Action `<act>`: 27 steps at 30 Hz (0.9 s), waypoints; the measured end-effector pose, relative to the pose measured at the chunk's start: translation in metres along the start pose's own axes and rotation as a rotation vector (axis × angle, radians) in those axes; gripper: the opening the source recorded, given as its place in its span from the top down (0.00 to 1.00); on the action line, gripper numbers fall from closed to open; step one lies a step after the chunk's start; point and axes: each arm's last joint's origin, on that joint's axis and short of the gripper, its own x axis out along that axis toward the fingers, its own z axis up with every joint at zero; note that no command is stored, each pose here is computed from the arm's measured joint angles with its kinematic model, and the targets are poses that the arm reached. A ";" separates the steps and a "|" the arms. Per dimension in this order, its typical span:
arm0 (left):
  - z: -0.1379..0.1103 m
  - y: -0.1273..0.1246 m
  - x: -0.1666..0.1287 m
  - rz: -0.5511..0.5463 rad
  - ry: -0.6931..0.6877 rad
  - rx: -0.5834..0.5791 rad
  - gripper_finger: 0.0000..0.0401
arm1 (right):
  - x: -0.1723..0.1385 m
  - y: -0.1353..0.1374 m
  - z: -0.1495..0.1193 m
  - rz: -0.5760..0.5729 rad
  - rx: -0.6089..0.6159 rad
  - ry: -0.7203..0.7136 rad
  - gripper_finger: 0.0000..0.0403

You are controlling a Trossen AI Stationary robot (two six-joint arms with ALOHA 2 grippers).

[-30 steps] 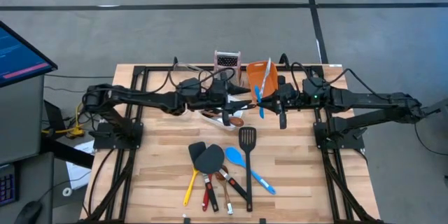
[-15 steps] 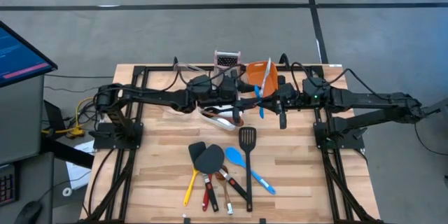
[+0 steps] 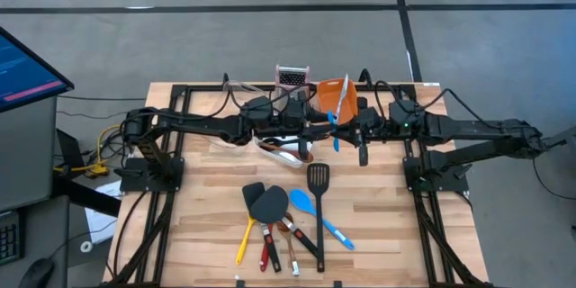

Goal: Pick & Place Kitchen Items
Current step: Put the blue serving spoon into the white bin

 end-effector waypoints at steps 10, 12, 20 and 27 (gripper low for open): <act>0.000 0.000 0.000 0.000 0.000 -0.003 0.92 | 0.000 0.000 0.000 -0.003 0.000 0.000 0.94; 0.000 0.000 0.000 0.000 0.001 -0.003 0.92 | 0.000 0.000 0.000 -0.003 0.002 0.001 0.94; 0.000 0.000 0.000 0.005 0.001 0.002 0.92 | 0.000 0.000 0.000 -0.003 0.015 0.001 0.68; 0.000 0.009 -0.001 0.031 0.000 0.006 0.92 | 0.000 0.000 0.000 -0.003 0.015 0.000 0.50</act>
